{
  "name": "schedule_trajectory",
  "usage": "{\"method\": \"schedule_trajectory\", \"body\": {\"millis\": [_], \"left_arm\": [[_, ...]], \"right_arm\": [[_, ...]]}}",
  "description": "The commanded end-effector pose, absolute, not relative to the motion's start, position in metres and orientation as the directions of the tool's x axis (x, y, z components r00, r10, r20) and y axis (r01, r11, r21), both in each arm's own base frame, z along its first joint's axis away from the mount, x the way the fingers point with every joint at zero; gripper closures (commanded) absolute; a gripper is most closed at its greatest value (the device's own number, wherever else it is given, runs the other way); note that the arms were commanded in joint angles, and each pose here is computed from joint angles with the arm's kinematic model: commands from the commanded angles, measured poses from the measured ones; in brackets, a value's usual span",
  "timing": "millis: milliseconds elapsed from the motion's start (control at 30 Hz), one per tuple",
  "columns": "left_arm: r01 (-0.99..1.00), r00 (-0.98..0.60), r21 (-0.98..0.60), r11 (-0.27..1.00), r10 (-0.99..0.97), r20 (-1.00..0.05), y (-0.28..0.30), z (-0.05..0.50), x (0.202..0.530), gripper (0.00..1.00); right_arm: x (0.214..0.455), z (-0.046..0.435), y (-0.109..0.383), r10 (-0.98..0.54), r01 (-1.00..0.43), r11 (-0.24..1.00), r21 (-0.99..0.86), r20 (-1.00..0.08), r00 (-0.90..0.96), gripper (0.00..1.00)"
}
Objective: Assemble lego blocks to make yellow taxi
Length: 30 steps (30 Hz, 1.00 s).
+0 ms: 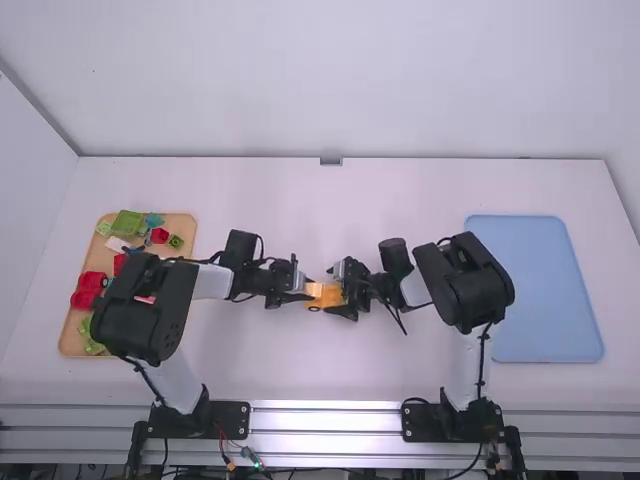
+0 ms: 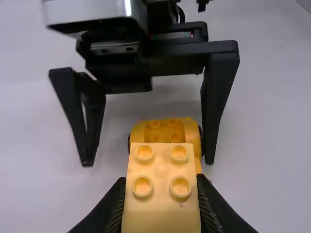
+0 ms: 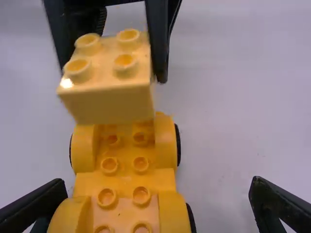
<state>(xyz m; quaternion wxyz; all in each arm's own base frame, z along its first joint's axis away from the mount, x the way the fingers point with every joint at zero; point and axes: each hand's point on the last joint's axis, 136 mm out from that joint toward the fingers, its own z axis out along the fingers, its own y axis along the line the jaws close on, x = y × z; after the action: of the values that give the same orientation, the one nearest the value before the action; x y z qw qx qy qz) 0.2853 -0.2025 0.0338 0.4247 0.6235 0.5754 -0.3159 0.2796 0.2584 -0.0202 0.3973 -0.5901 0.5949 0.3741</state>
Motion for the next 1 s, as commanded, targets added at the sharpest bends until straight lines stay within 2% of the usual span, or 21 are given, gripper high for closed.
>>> {"method": "schedule_trajectory", "body": {"millis": [0, 367, 500, 600, 733, 800, 967], "left_arm": [[0.991, 0.081, 0.121, 0.055, 0.472, -0.878, -0.206, 0.033, 0.287, 0.98], [0.993, 0.043, 0.087, 0.075, 0.456, -0.889, -0.207, 0.023, 0.291, 0.98], [0.994, 0.037, 0.079, 0.072, 0.458, -0.888, -0.208, 0.019, 0.29, 0.98], [0.995, 0.034, 0.075, 0.072, 0.459, -0.888, -0.208, 0.019, 0.29, 0.98], [0.995, 0.032, 0.073, 0.072, 0.458, -0.888, -0.208, 0.017, 0.29, 0.98], [0.996, 0.035, 0.067, 0.057, 0.441, -0.897, -0.211, 0.016, 0.287, 0.98], [0.997, 0.028, 0.056, 0.051, 0.433, -0.901, -0.212, 0.014, 0.286, 0.98]], "right_arm": [[0.273, -0.028, 0.265, -0.395, -1.0, -0.016, 0.013, -0.919, -0.006, 0.01], [0.268, -0.032, 0.259, -0.387, -1.0, -0.001, -0.012, -0.922, 0.011, 0.02], [0.267, -0.033, 0.256, -0.39, -1.0, 0.004, -0.002, -0.921, 0.0, 0.11], [0.267, -0.033, 0.256, -0.39, -1.0, 0.004, -0.002, -0.921, 0.0, 0.25], [0.267, -0.033, 0.256, -0.389, -1.0, 0.004, -0.002, -0.921, 0.001, 0.33], [0.266, -0.034, 0.256, -0.39, -1.0, 0.003, 0.0, -0.921, -0.001, 0.4], [0.266, -0.034, 0.256, -0.39, -1.0, 0.004, 0.0, -0.921, -0.001, 0.46]]}}
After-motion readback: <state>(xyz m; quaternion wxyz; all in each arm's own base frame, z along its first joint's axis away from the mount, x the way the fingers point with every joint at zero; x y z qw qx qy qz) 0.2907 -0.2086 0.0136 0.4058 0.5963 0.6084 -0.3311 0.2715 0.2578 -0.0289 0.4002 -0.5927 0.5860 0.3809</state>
